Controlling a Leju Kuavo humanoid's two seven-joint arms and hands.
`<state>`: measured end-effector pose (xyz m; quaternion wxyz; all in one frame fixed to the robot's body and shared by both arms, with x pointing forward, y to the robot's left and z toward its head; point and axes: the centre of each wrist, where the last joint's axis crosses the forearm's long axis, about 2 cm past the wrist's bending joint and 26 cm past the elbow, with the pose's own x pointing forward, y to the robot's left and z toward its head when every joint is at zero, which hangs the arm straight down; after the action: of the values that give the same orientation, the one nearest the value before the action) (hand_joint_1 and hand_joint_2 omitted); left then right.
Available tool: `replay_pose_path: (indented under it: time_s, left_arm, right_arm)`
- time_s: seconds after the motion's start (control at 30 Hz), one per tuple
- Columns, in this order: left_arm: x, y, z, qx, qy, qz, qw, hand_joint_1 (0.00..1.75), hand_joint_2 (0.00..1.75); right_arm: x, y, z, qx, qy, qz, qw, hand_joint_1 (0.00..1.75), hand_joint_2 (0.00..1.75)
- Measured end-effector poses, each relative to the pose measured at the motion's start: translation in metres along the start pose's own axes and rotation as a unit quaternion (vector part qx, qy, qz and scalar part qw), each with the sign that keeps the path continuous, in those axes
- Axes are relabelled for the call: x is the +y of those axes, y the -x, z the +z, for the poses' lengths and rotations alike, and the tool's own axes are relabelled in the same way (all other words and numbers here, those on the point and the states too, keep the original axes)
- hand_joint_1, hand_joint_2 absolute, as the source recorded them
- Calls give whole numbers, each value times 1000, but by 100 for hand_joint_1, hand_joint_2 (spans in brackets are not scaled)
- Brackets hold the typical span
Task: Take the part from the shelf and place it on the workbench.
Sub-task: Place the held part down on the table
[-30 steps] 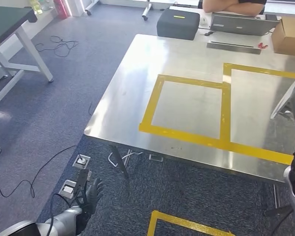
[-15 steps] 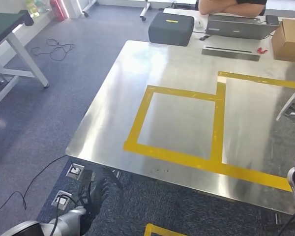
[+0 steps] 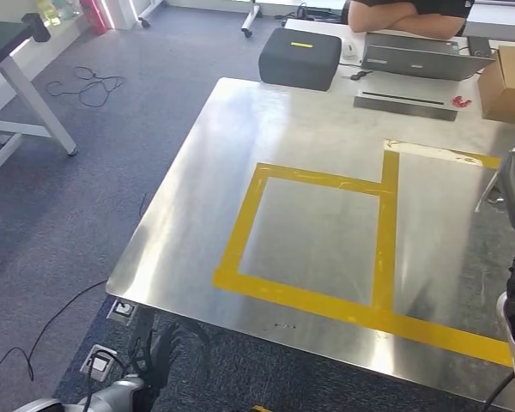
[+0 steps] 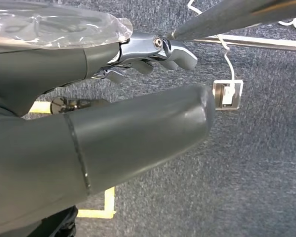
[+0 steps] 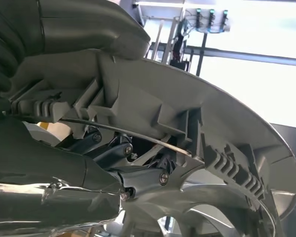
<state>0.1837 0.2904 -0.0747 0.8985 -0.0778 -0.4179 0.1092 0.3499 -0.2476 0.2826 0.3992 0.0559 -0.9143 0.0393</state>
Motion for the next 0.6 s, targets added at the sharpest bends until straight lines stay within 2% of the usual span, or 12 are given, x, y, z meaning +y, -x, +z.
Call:
replay_pose_path:
  time_s: [0.2,0.43,0.6]
  left_arm:
    - [-4,0,0,1,2,2,1000,0,0]
    - [0,-3,-2,-2,-3,1,1000,0,0]
    - [0,-3,-2,-2,-3,1,1000,0,0]
  right_arm:
    - [-2,1,2,4,-1,25,1000,175,175]
    - [-4,-1,1,19,-18,116,993,175,175]
    - [-5,-1,1,25,-27,140,989,175,175]
